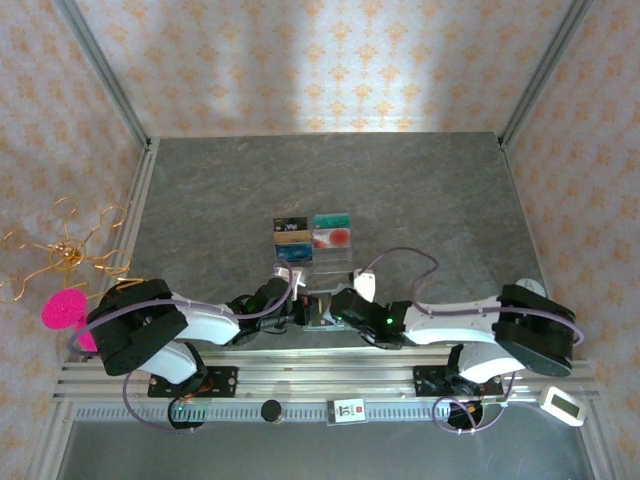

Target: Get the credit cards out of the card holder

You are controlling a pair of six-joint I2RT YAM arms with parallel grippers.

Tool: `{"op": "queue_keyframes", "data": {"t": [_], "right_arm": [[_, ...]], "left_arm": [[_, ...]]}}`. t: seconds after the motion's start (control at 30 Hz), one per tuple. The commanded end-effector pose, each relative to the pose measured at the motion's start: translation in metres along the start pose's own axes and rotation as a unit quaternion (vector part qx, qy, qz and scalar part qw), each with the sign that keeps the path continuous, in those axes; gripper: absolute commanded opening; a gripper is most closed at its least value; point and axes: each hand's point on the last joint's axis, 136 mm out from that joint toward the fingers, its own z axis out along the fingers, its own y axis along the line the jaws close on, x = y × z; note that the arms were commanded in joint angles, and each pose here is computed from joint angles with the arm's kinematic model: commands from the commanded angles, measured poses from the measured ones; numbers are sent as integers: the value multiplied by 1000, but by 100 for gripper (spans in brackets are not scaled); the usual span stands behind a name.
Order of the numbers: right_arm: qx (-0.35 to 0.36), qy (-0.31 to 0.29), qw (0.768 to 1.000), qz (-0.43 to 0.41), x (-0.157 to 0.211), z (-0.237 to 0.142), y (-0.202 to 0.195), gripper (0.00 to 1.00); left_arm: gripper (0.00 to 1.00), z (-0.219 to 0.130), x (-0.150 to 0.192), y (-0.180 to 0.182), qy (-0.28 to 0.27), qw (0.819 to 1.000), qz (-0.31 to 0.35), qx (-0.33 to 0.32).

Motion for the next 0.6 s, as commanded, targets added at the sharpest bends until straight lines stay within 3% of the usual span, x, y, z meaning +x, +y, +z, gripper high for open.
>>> {"op": "queue_keyframes", "data": {"t": [0.0,0.17,0.27,0.33,0.43,0.57], "right_arm": [[70,-22,997,1,0,-12,-49,34],[100,-26,994,21,4,-25,-87,37],[87,-42,995,25,-10,-38,-84,38],[25,-54,998,9,-25,-50,-57,38],[-100,-66,993,-19,-48,-77,0,29],[-210,-23,977,-36,-52,-85,61,21]], "left_arm": [[0,-3,37,38,62,996,5,-62],[0,-2,39,36,65,996,6,-57],[0,-2,37,32,64,997,10,-52],[0,-3,36,30,63,997,13,-49],[0,-3,35,28,61,997,16,-46],[0,-2,35,25,62,997,18,-43]]}}
